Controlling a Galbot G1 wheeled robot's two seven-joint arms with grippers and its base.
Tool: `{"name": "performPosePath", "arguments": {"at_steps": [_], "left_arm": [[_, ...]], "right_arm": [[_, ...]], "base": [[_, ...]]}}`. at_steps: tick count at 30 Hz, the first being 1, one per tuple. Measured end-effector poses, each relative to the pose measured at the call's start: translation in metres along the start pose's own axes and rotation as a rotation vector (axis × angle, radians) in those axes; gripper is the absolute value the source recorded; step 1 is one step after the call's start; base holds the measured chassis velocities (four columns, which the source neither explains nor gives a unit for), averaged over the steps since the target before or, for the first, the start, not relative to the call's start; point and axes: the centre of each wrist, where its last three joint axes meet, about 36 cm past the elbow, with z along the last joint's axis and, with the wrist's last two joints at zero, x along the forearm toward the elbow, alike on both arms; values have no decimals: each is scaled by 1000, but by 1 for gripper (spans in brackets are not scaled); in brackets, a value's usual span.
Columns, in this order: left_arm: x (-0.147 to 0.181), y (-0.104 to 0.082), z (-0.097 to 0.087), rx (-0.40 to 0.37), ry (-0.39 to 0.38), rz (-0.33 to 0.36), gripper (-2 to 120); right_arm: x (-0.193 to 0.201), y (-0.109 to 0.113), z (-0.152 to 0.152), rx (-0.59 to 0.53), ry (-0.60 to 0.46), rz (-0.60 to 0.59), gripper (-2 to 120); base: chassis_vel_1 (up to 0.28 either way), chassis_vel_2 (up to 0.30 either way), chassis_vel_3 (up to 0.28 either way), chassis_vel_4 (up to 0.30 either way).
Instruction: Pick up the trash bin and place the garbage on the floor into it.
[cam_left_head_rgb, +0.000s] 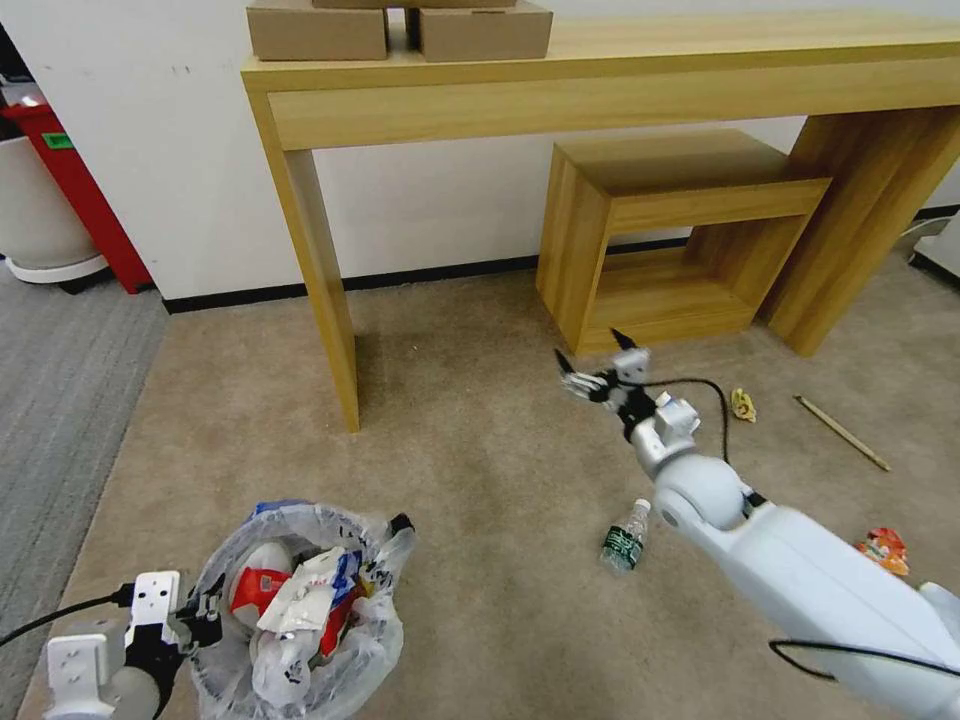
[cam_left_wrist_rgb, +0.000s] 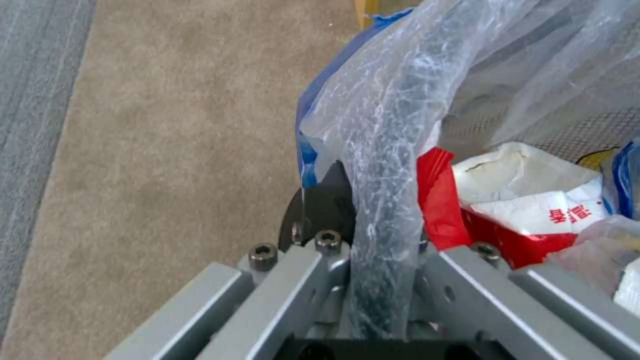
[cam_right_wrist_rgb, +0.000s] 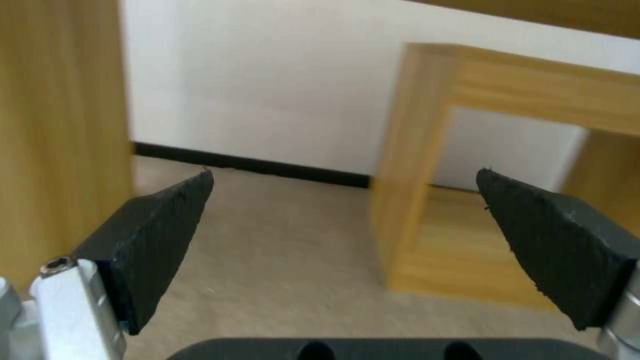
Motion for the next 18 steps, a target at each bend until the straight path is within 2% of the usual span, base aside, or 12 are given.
{"name": "performPosePath", "arguments": {"at_steps": [6, 12, 18], "left_arm": [[-2, -1, 3, -7, 0, 11, 0], [-5, -6, 1, 6, -19, 29, 0], [-7, -6, 4, -4, -29, 26, 0]], "right_arm": [[30, -22, 16, 11, -1, 95, 100], [82, -42, 26, 25, -9, 214, 100], [118, -45, 29, 42, -22, 281, 100]], "base": [[0, 0, 0, 0], [0, 0, 0, 0], [0, 0, 0, 0]]}}
